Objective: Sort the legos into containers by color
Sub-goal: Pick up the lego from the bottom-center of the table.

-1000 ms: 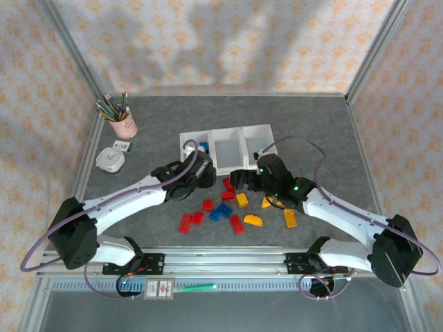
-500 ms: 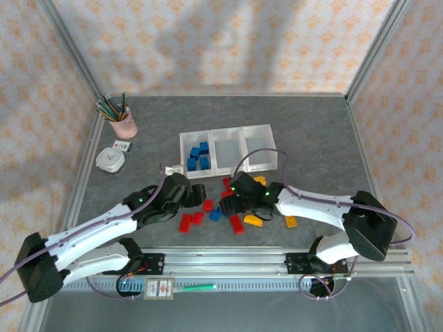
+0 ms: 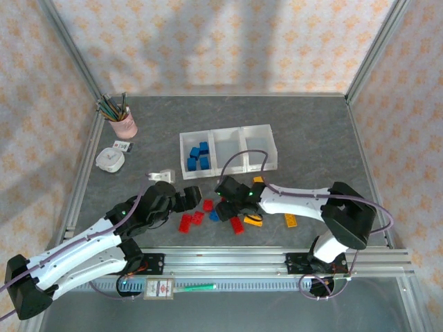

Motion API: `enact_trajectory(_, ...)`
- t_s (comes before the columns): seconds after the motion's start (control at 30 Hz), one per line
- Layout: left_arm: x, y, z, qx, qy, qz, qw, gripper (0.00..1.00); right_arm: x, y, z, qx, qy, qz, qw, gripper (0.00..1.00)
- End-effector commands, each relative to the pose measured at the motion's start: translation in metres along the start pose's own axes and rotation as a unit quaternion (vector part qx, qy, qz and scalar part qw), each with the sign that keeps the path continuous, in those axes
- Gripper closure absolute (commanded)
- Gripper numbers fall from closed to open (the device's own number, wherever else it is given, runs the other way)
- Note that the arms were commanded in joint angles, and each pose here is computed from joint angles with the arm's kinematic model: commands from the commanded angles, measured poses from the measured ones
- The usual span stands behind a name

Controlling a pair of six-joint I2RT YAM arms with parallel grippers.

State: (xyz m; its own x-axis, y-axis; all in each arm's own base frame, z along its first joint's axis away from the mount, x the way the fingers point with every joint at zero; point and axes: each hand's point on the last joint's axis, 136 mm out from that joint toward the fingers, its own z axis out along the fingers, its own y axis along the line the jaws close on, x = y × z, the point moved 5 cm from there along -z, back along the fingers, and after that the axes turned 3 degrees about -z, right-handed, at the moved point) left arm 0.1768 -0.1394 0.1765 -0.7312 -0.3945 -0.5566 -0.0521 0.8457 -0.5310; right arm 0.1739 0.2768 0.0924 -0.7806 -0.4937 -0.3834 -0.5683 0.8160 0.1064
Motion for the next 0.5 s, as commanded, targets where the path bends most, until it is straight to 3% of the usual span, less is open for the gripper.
enact_trajectory(0.0,0.003,0.009,0.002,-0.021,-0.001,0.003,1.0,0.01,0.0,0.002,0.0,0.007,0.009,-0.022,1.0,0.33)
enact_trajectory(0.23,0.003,0.012,0.003,-0.033,-0.003,0.007,0.999,0.01,0.001,0.004,0.011,0.005,0.022,-0.035,0.999,0.34)
enact_trajectory(0.47,0.004,0.014,0.002,-0.038,-0.003,0.005,0.999,0.01,-0.003,0.004,0.016,0.015,0.021,-0.039,0.999,0.42)
